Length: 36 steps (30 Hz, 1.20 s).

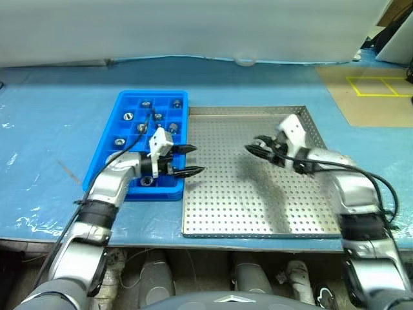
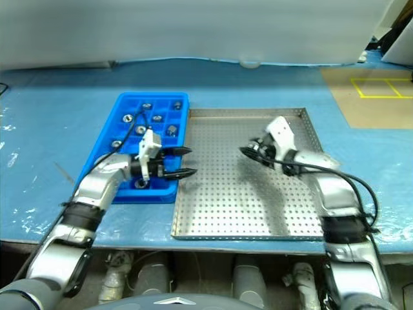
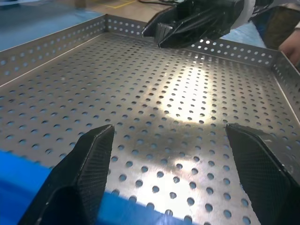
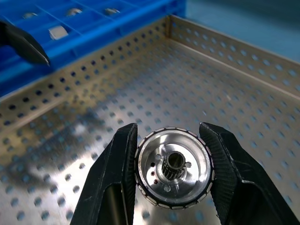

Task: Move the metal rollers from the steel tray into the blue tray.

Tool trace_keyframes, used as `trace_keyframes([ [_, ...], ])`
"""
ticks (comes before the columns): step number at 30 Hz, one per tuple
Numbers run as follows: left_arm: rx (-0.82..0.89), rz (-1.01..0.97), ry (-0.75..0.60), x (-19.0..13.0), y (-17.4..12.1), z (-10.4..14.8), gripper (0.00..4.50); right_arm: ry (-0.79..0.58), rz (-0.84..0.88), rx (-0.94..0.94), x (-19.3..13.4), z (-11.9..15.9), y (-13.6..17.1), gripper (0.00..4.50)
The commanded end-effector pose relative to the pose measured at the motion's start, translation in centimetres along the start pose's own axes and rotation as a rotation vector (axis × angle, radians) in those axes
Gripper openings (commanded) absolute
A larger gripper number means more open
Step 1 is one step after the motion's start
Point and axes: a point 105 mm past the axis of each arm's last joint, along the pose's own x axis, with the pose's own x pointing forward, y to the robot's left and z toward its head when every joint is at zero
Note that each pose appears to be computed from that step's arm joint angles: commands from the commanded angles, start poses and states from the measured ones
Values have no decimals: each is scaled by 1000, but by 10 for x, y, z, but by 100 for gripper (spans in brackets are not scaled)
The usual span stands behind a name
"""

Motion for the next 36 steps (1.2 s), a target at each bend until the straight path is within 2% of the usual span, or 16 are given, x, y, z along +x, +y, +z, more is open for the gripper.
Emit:
trace_keyframes([
  [1, 38, 96, -31, -21, 1, 13, 402, -49, 129, -63, 28, 19, 16, 166],
  [7, 35, 252, -5, -54, -10, 7, 402, -94, 315, -119, 72, 41, 44, 166],
  [12, 21, 354, 6, -73, -21, 4, 402, -81, 392, -162, 92, 41, 55, 166],
  [20, 26, 415, 34, -80, -28, 1, 402, -84, 479, -182, 103, 41, 70, 166],
  [29, 26, 404, 44, -79, -26, 2, 402, -45, 468, -188, 99, 29, 65, 166],
  [36, 19, 332, 14, -62, -22, 7, 402, -43, 430, -173, 89, 26, 59, 401],
])
